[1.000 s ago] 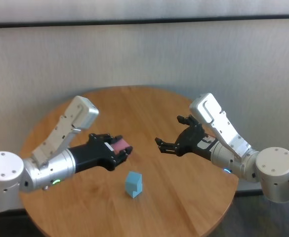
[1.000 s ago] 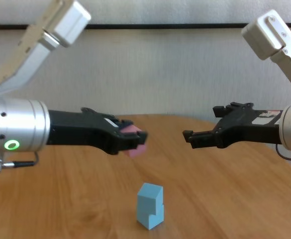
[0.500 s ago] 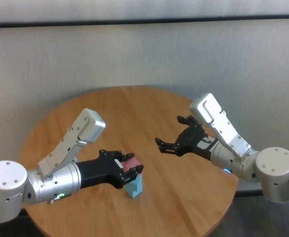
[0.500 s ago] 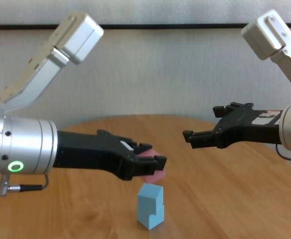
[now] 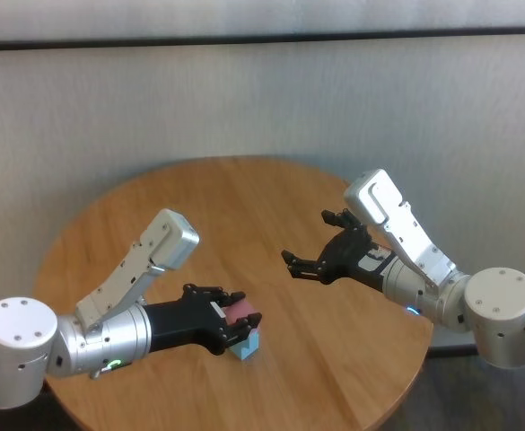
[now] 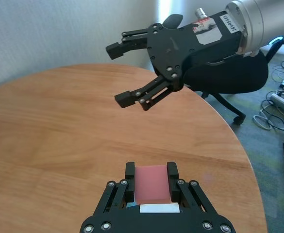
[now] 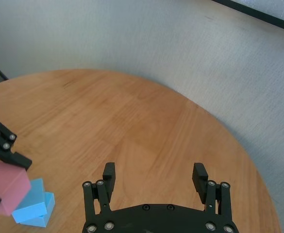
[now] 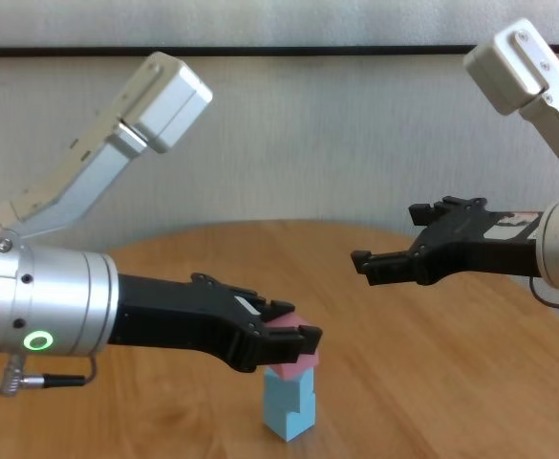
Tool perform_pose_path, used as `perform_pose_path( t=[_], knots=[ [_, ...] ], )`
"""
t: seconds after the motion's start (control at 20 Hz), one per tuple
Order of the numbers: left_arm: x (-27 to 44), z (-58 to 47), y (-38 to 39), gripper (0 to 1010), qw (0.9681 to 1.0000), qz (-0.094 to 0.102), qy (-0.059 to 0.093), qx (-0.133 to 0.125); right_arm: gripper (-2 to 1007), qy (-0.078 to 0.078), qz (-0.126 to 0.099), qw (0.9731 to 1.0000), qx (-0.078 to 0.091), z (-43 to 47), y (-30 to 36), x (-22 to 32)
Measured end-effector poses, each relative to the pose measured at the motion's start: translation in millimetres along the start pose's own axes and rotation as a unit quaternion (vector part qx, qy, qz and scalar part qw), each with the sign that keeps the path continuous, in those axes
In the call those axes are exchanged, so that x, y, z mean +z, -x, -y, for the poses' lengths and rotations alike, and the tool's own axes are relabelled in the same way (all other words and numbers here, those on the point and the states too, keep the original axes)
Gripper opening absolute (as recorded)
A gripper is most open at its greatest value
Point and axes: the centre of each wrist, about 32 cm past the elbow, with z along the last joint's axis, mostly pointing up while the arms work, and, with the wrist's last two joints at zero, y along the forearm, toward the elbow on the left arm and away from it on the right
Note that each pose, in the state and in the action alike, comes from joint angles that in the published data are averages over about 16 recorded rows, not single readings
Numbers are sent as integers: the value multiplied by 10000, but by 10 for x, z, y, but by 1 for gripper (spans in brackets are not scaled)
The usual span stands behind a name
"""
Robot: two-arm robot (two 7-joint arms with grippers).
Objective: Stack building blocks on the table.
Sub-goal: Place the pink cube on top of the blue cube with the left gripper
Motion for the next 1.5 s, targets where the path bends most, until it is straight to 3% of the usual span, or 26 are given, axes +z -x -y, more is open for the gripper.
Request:
perform_pose_path(
  t=[0.8,1.5],
  knots=[
    [-55,90,-29,404,9997,-123,-180,80,1001,0,0,10000,0,0,0,0],
    [-62,90,-31,404,9997,-136,-203,100,1001,0,0,10000,0,0,0,0]
  ],
)
